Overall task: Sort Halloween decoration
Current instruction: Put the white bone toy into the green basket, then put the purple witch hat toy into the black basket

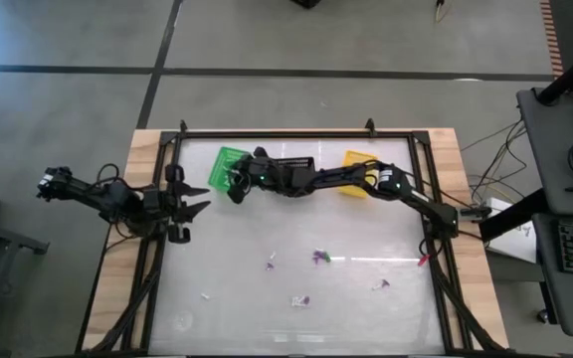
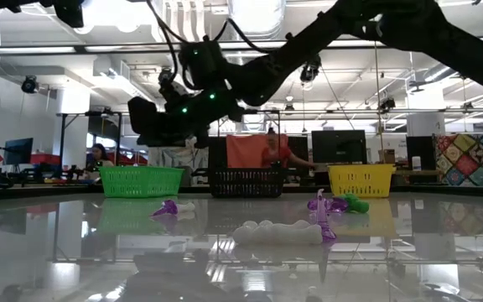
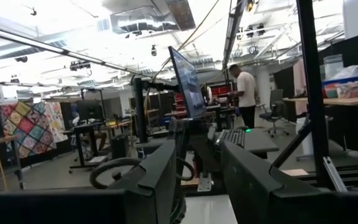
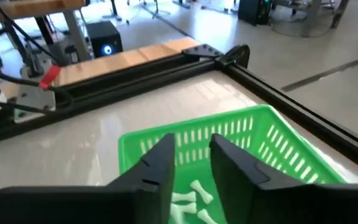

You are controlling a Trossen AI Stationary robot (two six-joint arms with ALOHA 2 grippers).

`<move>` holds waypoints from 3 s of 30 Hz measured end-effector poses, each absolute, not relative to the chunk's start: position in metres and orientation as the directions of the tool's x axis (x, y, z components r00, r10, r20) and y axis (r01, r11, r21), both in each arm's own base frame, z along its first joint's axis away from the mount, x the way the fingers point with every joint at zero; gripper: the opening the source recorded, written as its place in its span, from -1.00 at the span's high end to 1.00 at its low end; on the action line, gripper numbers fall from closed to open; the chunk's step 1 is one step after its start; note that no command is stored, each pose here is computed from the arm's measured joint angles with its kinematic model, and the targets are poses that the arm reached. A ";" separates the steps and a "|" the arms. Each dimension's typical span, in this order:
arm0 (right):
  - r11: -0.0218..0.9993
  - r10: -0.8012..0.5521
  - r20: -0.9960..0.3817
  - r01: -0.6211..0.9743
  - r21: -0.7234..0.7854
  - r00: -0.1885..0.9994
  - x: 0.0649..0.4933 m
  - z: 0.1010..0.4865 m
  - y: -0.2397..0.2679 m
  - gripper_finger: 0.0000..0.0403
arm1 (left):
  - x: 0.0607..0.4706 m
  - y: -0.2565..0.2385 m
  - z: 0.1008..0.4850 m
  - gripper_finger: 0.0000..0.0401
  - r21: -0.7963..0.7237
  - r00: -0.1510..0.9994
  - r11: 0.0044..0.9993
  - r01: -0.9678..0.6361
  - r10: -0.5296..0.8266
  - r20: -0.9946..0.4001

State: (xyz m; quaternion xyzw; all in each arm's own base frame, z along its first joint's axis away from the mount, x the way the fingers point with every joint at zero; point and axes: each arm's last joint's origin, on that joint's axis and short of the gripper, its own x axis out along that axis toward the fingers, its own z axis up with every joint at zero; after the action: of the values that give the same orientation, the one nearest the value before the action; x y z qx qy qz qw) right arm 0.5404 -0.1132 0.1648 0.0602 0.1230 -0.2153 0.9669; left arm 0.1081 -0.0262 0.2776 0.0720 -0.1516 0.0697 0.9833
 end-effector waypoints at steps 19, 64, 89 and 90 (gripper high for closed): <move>0.892 -0.451 -0.273 0.434 -0.126 0.850 0.431 0.382 -0.104 0.32 | 0.113 -0.031 0.273 0.45 -0.211 0.959 0.975 0.069 -0.007 0.282; 0.861 0.039 -0.997 0.503 0.070 0.071 0.268 0.223 0.046 0.07 | 0.197 -0.066 0.171 0.05 -0.438 0.932 0.888 -0.138 -0.033 -0.361; 0.859 0.015 -0.964 0.490 0.148 0.265 0.260 0.193 0.042 0.06 | 0.284 -0.105 0.096 0.06 -0.120 0.781 0.949 -0.291 0.163 -0.603; 0.859 0.015 -0.963 0.489 0.151 0.270 0.261 0.193 0.043 0.06 | 0.286 -0.106 0.094 0.06 -0.113 0.779 0.948 -0.298 0.174 -0.602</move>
State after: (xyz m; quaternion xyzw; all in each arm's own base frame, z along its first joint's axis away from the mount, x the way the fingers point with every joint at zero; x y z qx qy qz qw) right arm 0.2611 0.0426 0.1927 0.2158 0.5840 -0.1545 0.7671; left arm 0.2861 -0.1057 0.0945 -0.1014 0.3073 0.1258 0.9378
